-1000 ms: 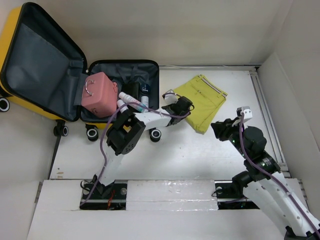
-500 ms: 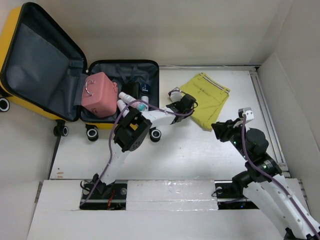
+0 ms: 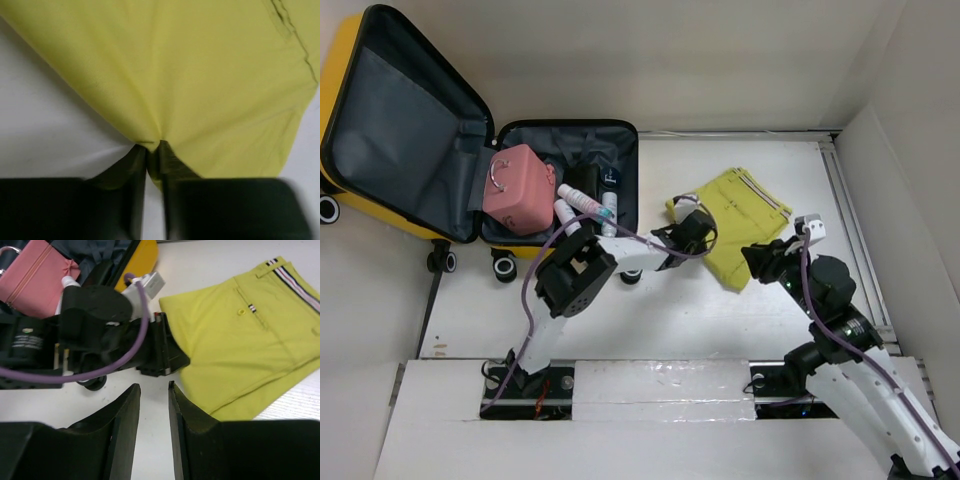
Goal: Pack the luggage
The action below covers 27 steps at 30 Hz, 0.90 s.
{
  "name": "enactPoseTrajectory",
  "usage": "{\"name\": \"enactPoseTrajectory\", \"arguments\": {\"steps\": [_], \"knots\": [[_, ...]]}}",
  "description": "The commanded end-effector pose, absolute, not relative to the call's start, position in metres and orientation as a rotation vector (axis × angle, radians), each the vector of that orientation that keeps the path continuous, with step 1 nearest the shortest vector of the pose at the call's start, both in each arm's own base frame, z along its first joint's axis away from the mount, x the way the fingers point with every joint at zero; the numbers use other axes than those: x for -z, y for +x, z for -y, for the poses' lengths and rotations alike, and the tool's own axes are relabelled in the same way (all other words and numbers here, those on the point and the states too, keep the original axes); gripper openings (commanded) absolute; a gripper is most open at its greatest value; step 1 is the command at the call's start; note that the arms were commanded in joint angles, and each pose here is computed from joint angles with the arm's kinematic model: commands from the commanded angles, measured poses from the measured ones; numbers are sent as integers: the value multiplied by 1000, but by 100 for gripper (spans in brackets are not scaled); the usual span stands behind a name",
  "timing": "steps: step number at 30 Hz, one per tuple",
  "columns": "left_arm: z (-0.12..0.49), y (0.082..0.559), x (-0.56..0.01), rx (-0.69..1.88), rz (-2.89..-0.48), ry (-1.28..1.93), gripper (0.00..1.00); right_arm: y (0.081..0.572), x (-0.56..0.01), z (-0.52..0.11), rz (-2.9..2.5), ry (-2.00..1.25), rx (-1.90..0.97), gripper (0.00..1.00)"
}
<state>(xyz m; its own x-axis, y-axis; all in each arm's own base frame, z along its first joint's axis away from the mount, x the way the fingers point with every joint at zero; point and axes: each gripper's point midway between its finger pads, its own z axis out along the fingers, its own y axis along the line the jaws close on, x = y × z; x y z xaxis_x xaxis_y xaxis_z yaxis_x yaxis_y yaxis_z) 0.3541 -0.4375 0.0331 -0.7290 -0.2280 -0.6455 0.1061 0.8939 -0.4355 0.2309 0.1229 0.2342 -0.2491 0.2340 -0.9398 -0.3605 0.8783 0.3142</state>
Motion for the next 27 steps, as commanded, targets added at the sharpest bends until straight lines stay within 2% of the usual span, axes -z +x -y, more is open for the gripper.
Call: {"name": "enactPoseTrajectory", "arguments": {"steps": [1,3,5,13,19,22,27], "knots": [[386,320,-15,399,-2415,-6,23,234,-260,-130,-1658,-124,-592,35],[389,321,-27,434,-2399,-45,37,235,-260,-133,-1658,-133,-600,35],[390,321,-27,447,-2400,-78,44,236,-257,-133,-1670,-133,-598,35],[394,312,-3,501,-2458,-266,44,238,-262,-135,-1662,-125,-607,35],[421,314,2,707,-2482,-341,35,241,-259,-135,-1671,-119,-597,35],[420,317,6,709,-2463,-372,33,241,-262,-136,-1661,-133,-600,35],[405,329,12,711,-2406,-438,0,238,-271,-135,-1633,-131,-606,35]]}}
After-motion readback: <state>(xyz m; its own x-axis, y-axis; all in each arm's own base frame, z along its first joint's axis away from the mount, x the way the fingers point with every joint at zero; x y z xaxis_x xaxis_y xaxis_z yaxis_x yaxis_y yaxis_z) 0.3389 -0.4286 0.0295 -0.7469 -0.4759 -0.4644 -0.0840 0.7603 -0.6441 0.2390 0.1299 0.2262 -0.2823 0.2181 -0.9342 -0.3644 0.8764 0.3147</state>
